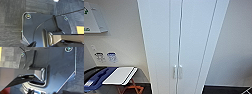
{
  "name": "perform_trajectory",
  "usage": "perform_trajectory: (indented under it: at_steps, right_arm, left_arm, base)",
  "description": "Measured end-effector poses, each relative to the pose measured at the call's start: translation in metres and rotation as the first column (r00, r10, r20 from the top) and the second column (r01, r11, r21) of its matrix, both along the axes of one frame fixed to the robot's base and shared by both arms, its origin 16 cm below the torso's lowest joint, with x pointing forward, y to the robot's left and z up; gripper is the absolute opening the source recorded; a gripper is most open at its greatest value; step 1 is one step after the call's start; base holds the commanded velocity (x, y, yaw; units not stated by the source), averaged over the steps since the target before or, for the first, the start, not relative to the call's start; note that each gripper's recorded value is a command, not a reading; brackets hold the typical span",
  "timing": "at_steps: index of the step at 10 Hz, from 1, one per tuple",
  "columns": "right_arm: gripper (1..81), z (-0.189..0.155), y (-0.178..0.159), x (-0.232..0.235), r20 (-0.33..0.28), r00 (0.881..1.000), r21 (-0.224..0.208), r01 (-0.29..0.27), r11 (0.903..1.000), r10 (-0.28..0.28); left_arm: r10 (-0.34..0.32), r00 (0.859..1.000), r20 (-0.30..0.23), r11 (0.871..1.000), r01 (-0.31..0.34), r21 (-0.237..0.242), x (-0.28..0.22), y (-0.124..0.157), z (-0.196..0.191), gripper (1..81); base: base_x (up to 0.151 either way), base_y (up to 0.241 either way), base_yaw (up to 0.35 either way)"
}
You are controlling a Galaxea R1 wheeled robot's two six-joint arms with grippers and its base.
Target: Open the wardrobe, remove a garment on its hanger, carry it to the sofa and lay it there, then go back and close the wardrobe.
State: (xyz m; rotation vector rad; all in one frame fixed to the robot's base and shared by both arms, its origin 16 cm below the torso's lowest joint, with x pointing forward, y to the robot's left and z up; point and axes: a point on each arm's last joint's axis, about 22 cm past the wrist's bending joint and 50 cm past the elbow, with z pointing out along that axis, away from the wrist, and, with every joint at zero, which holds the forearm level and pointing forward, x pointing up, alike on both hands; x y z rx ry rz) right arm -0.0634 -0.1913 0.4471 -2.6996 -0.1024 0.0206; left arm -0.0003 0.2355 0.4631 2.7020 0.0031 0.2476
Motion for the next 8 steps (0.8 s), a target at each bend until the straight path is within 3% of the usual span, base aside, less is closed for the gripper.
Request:
perform_trajectory:
  at_steps: [8]
  right_arm:
    - [81.1, 0.001, 0.011, 0.0, 0.001, 1.0, 0.013, -0.006, 0.9999, 0.006]
  left_arm:
    - [0.0, 1.0, 0.0, 1.0, 0.0, 0.0, 0.0, 0.0, 0.0, 81.1]
  base:
    - [0.094, 0.0, 0.0]
